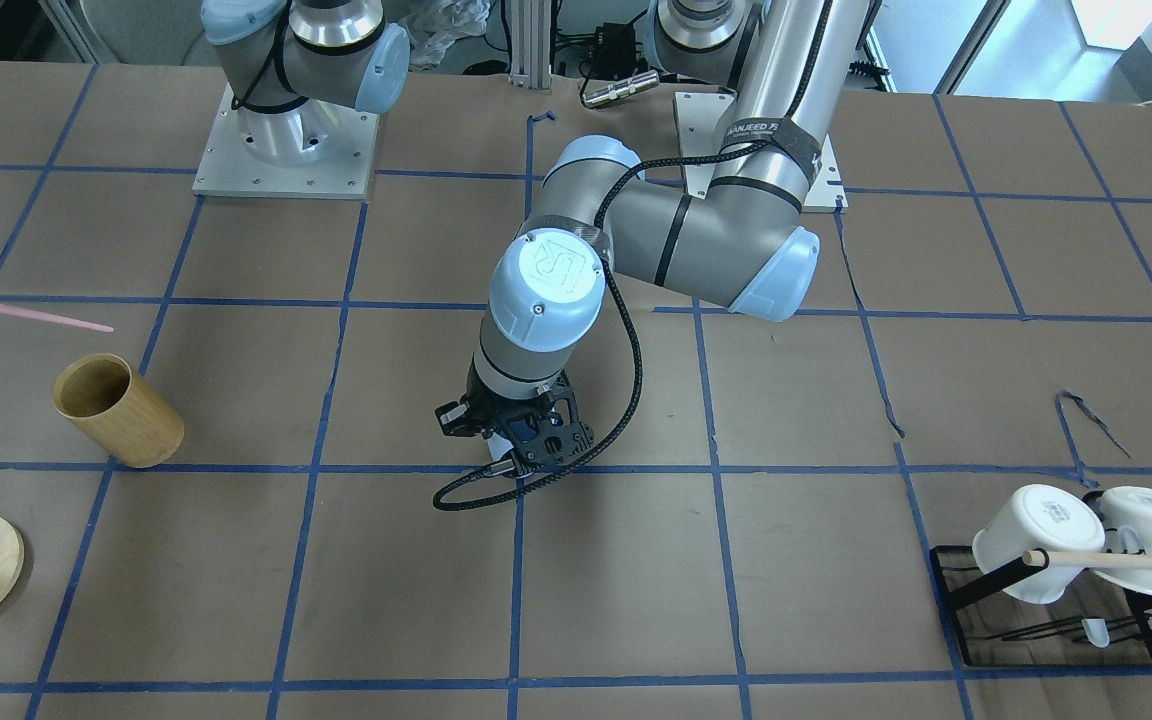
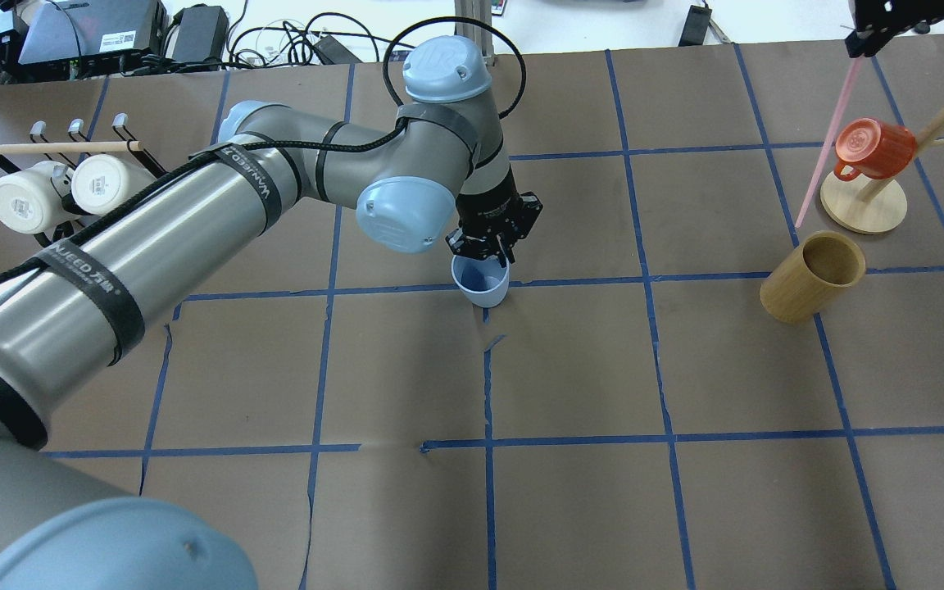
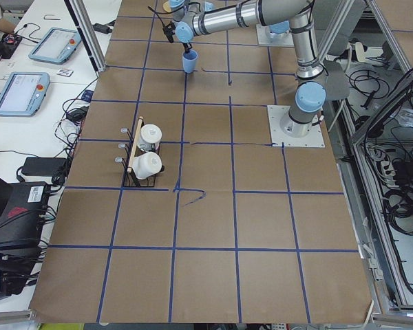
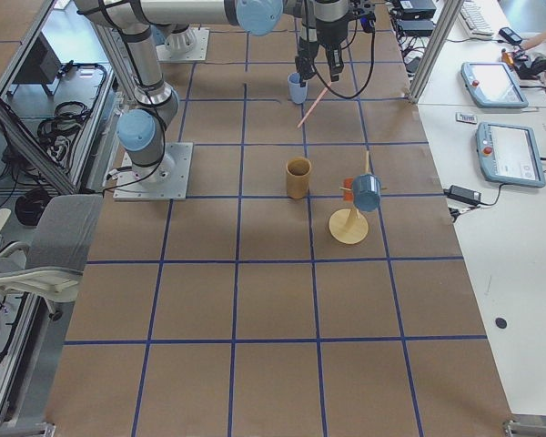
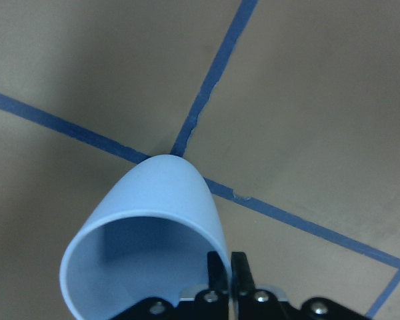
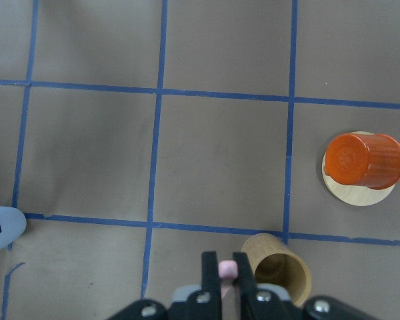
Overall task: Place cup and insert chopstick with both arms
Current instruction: 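Open and raise the left gripper while the right carries the chopstick toward the cup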
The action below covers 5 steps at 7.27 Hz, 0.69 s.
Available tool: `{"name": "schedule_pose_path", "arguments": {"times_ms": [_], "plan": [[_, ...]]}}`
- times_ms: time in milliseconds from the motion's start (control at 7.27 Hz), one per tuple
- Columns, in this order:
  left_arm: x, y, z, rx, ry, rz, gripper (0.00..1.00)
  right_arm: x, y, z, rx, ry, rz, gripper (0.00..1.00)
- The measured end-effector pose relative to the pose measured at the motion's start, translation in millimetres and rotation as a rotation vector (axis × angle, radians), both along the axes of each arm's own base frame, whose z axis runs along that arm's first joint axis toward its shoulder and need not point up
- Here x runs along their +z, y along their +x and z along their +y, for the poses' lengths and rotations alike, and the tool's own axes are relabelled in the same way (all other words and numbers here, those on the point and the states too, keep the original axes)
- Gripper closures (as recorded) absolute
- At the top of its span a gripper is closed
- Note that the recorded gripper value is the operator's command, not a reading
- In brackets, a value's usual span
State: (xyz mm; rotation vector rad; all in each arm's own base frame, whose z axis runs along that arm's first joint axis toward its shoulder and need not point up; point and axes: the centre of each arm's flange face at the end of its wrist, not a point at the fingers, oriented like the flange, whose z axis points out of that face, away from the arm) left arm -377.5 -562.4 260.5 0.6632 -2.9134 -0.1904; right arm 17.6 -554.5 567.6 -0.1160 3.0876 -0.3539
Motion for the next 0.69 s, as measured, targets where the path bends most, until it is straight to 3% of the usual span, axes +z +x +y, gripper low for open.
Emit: {"name": "schedule_pose_path", "arguments": {"times_ms": [413,688], "plan": [[38,3,-6,-0.051,-0.076,0.022,0.00,9,57,4,0.006,-0.046,-0.015,1.00],[95,20,-12,-0.204,-0.139,0.025,0.00,17,94,10,0.011,-0.087,-0.027,1.00]]}}
